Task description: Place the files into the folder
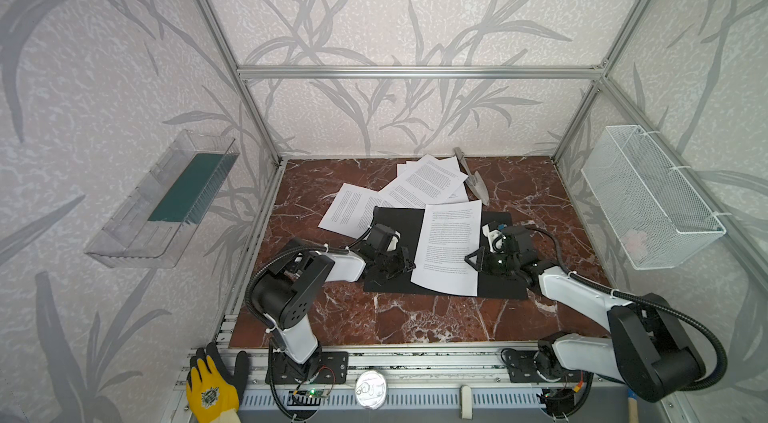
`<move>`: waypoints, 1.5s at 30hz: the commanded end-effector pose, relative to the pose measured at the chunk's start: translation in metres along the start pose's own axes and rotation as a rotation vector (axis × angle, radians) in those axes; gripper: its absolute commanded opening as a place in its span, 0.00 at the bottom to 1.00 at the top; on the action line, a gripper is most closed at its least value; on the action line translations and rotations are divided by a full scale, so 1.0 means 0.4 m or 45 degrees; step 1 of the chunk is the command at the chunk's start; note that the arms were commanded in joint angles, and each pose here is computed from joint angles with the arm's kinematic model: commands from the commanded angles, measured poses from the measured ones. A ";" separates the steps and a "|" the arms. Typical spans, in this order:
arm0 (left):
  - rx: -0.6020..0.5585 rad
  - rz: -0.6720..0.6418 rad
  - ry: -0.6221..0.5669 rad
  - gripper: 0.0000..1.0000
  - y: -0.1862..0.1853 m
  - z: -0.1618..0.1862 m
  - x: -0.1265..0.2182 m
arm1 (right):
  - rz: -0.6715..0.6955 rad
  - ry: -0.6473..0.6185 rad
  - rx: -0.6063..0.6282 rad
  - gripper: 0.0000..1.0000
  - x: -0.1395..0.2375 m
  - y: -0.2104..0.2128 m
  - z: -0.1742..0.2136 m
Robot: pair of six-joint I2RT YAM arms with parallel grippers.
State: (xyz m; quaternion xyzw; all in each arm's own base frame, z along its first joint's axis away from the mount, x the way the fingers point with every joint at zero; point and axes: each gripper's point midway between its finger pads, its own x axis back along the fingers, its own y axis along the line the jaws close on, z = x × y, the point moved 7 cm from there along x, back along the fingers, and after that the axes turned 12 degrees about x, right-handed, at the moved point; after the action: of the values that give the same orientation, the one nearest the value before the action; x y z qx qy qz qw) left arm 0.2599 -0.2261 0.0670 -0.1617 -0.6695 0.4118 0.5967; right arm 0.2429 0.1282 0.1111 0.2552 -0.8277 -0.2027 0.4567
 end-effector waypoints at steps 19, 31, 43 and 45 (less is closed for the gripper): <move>-0.383 0.315 -0.350 0.99 -0.153 0.059 0.248 | 0.262 0.089 0.353 0.00 0.164 0.050 -0.080; -0.419 0.360 -0.481 0.99 -0.156 0.073 0.295 | 0.614 0.280 0.450 0.00 0.172 -0.016 -0.132; -0.414 0.357 -0.446 0.99 -0.156 0.072 0.279 | 0.823 0.416 0.429 0.00 0.154 -0.068 -0.144; -0.416 0.356 -0.451 0.99 -0.156 0.072 0.280 | 0.833 0.419 0.434 0.00 0.152 -0.072 -0.143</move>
State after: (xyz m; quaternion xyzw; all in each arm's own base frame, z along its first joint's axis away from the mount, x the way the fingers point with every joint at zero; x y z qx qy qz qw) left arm 0.2236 -0.1943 0.1846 -0.2648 -0.7893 0.3986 0.3848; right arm 0.2715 0.0663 0.1573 0.0912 -0.8082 0.1179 0.5697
